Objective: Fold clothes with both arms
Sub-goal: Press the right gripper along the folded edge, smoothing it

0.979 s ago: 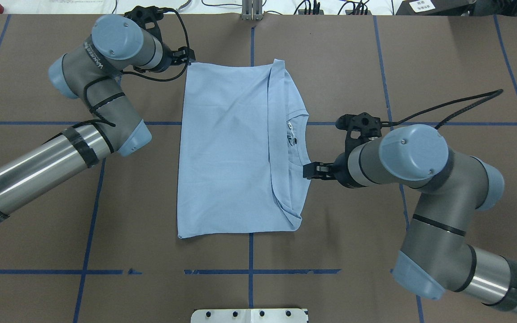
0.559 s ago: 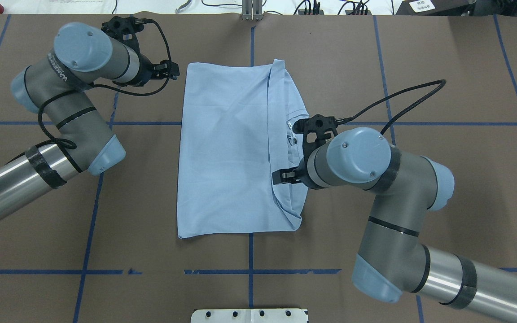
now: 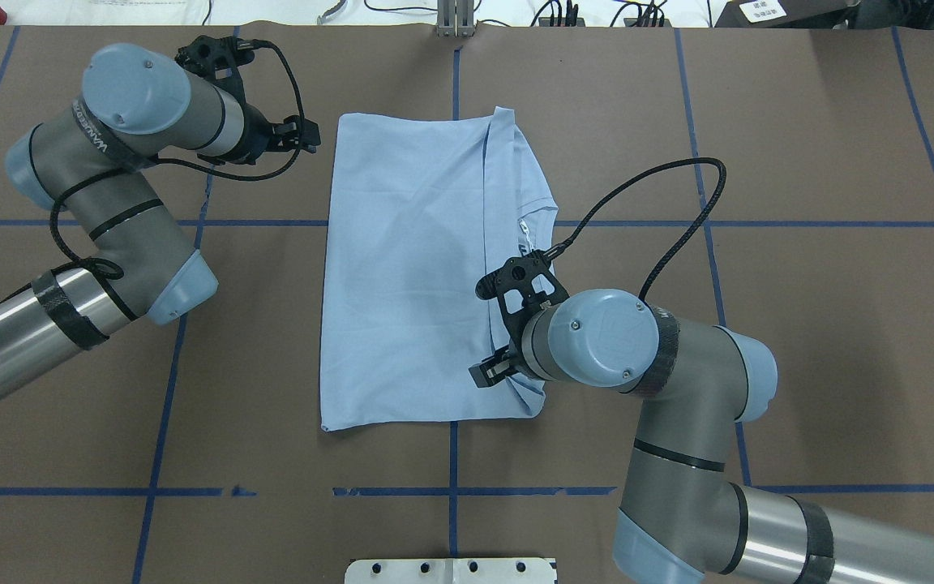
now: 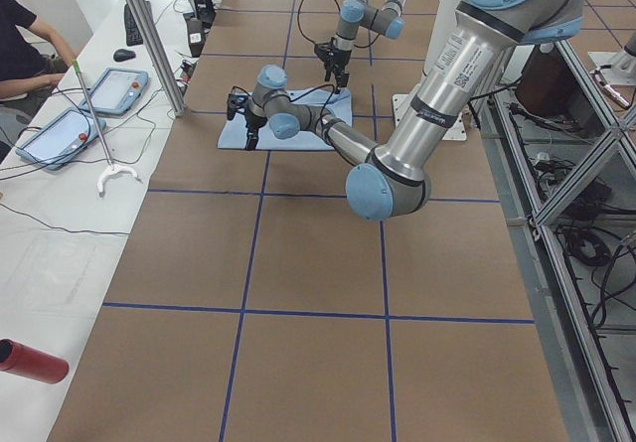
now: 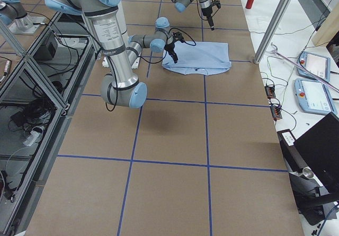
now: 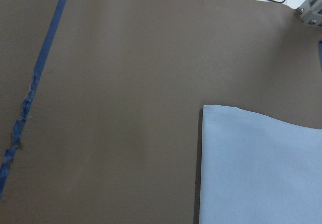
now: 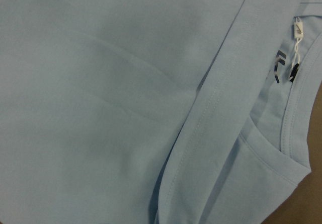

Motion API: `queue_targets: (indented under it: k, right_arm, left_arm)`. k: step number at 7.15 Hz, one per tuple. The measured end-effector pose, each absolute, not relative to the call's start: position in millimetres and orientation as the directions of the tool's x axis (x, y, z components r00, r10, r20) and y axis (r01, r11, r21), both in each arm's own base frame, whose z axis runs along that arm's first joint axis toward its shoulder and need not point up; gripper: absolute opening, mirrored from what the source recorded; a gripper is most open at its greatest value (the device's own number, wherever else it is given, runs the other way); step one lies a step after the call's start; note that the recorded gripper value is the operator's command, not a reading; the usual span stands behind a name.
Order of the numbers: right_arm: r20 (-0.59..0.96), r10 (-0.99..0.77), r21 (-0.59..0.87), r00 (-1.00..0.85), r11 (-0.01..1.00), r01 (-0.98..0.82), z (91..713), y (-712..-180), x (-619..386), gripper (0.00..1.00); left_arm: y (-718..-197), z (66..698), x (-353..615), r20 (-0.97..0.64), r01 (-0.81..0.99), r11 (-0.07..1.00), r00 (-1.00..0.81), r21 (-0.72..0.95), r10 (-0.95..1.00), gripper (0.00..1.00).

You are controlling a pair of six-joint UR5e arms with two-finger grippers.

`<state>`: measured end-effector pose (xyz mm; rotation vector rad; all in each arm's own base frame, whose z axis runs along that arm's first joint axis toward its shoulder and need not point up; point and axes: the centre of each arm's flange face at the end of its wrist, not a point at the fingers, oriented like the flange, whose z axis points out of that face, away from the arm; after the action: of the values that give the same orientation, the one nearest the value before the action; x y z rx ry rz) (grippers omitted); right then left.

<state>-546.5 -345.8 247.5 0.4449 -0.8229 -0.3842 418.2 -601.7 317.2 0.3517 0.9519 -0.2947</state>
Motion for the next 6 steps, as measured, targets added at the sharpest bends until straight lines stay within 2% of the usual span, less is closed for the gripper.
queue_targets:
  k: [2, 4, 6]
  right_arm:
    - [0.600, -0.508, 0.536, 0.618, 0.829, 0.160, 256.7, -345.0, -559.1, 0.55]
    - [0.607, -0.520, 0.548, 0.601, 0.821, 0.157, 264.2, -342.2, -570.6, 0.38]
    - [0.608, -0.527, 0.553, 0.594, 0.818, 0.159, 265.4, -340.1, -573.3, 0.26]
  left_arm:
    - [-601.3, 318.2, 418.5, -0.831, 0.395, 0.905, 0.549, 0.161, -0.091, 1.00]
    - [-600.9, 318.7, 419.5, -0.831, 0.394, 0.905, 0.548, 0.160, -0.091, 1.00]
    - [-600.7, 319.3, 420.2, -0.832, 0.393, 0.905, 0.547, 0.161, -0.090, 1.00]
